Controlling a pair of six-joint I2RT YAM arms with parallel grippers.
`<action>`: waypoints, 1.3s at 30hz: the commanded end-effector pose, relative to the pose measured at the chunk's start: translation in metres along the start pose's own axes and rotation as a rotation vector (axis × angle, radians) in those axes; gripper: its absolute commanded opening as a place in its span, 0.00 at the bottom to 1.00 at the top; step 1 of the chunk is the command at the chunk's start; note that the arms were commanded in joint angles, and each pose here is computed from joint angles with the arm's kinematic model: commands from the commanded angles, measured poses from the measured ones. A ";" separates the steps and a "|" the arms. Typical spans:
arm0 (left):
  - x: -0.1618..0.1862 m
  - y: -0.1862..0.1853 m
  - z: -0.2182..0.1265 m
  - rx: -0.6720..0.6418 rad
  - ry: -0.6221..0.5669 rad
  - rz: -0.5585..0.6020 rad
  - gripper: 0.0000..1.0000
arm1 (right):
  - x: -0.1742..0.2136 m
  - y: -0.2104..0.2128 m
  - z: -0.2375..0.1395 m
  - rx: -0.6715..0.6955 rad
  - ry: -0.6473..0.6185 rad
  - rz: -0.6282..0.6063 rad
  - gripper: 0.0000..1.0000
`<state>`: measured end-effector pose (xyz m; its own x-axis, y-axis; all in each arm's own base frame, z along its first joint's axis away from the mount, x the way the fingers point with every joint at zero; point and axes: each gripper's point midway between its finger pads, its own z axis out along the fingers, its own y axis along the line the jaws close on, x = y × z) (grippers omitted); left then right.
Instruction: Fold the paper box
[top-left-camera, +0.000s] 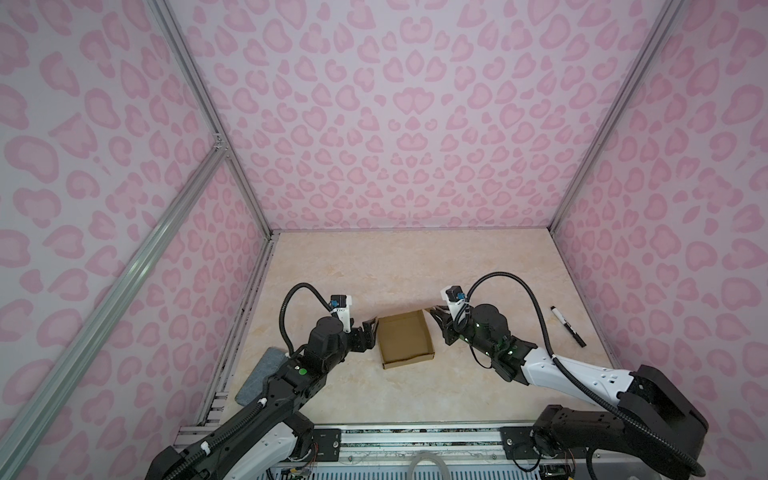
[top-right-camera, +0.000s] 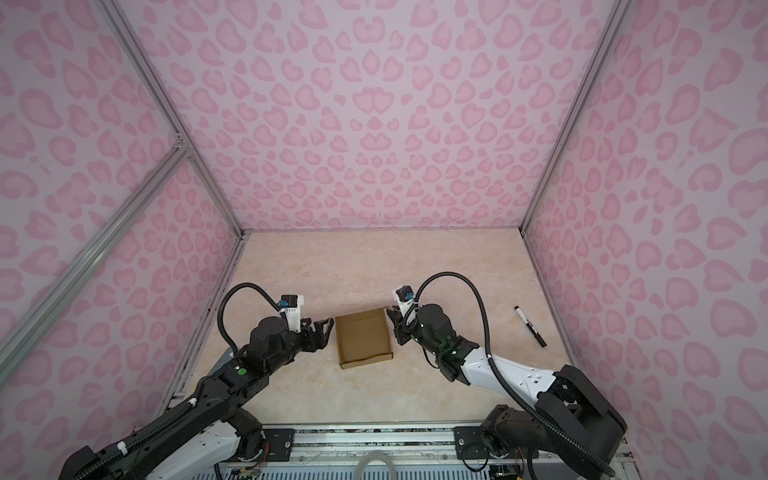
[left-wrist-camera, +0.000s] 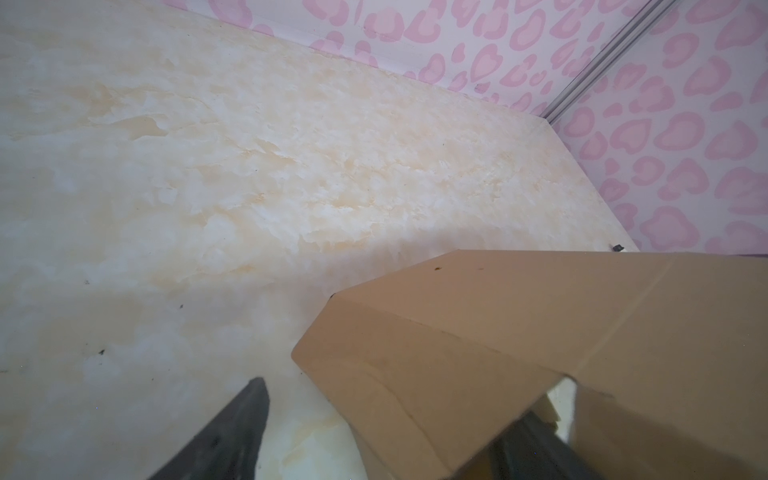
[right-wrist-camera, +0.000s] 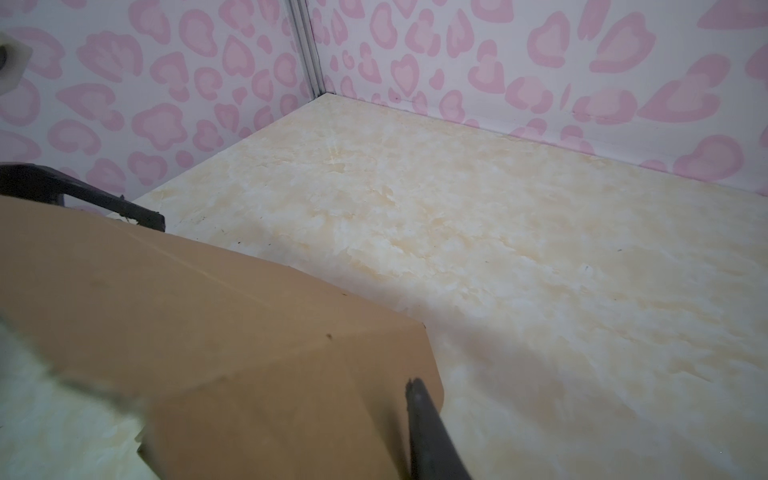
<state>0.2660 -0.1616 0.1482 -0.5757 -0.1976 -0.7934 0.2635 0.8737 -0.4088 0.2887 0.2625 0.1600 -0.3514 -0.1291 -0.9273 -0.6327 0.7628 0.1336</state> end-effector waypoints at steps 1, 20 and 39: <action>-0.002 -0.007 -0.001 0.038 0.000 -0.037 0.81 | -0.001 0.004 0.001 0.004 0.023 0.015 0.22; 0.000 -0.003 -0.008 0.019 0.004 -0.030 0.75 | 0.008 0.021 0.001 0.028 0.125 -0.031 0.18; 0.006 0.015 -0.030 -0.068 0.015 -0.006 0.78 | 0.002 0.012 -0.005 0.111 0.181 -0.046 0.04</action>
<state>0.2466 -0.1436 0.1590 -0.5780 -0.2173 -0.7865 0.2290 0.8820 -0.4119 0.2758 0.2730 0.1642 -0.4365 -0.2454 -0.8656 -0.5946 0.8007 0.0729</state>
